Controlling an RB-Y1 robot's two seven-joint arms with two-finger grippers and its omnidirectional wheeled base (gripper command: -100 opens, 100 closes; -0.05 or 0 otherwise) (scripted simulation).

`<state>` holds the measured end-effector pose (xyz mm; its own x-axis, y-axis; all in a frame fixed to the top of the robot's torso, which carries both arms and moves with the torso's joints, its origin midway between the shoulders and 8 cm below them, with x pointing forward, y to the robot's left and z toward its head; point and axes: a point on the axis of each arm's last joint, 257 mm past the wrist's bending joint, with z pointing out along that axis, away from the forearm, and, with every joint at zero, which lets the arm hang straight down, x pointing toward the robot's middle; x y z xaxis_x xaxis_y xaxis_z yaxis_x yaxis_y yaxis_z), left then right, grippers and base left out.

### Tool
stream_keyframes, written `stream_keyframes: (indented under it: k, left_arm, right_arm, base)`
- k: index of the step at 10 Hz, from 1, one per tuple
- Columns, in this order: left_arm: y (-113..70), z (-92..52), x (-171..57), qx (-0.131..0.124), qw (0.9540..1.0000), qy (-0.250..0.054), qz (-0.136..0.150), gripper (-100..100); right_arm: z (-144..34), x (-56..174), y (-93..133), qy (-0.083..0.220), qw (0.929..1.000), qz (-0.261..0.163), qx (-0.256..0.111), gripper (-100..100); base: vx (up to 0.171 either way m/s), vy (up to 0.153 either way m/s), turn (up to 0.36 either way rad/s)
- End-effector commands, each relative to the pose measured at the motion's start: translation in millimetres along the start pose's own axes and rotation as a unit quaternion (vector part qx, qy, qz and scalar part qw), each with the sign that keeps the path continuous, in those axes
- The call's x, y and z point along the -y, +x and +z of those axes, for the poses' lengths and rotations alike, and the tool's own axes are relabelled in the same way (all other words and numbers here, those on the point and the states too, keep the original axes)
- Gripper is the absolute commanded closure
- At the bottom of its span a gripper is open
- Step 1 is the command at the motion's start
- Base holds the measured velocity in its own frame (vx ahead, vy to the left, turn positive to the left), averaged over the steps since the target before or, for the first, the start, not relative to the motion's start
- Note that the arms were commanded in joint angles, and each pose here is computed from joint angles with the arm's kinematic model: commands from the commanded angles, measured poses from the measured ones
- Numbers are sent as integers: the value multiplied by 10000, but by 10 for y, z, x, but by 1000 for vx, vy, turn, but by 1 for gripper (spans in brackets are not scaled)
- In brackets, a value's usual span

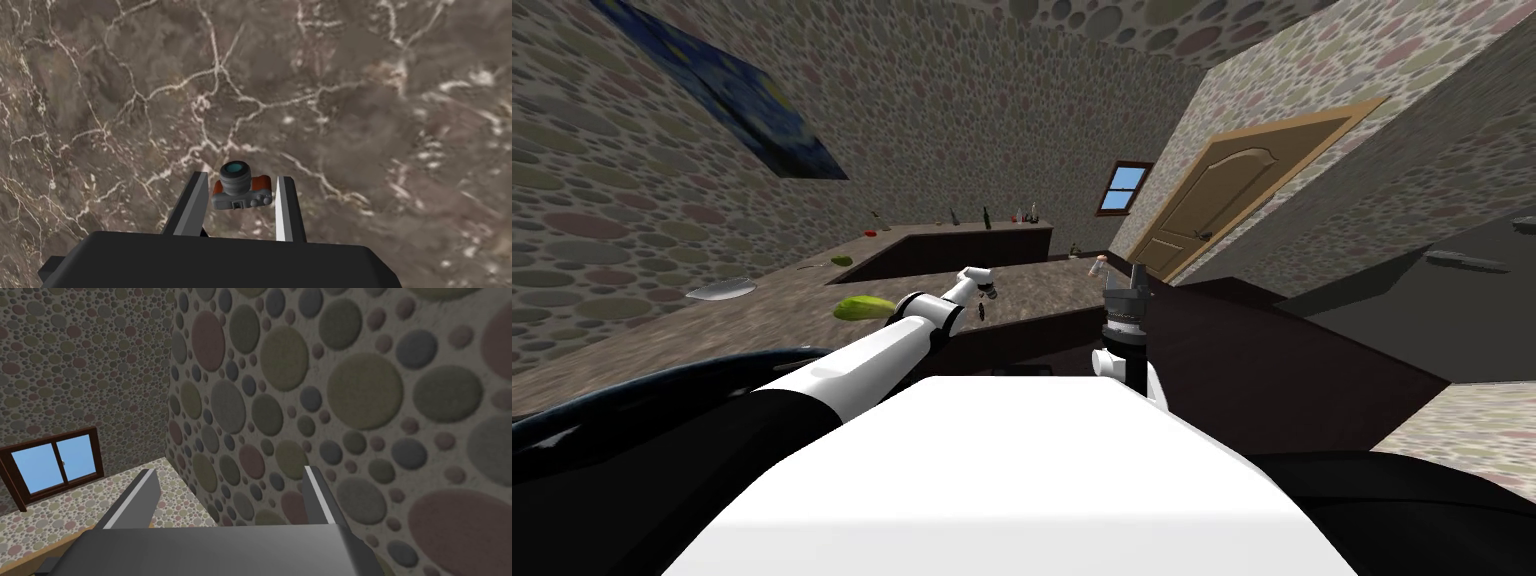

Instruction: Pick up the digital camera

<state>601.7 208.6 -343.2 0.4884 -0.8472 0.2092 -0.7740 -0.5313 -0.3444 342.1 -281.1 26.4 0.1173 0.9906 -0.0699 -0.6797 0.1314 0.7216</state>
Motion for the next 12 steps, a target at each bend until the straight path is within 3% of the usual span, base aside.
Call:
stream_keyframes:
  k: [1,2,9,11,12]
  left_arm:
    - [65,-18,-51,-39,9999,-45,122,100]
    - [65,-18,-51,-39,9999,-45,122,100]
    - [487,-184,-221,-339,9950,-222,914,100]
    - [479,-174,-211,-329,9952,-214,891,100]
    - [482,-176,-213,-330,9952,-218,898,0]
  right_arm:
    - [0,0,0,0,10000,0,0,0]
    - [-1,0,-1,1,10000,0,1,0]
    - [0,0,0,0,10000,0,0,0]
    - [0,0,0,0,10000,0,0,0]
    - [0,0,0,0,10000,0,0,0]
  base:
    - [26,-54,279]
    - [34,-71,182]
    - [28,-77,236]
    - [8,-35,31]
    - [0,0,0]
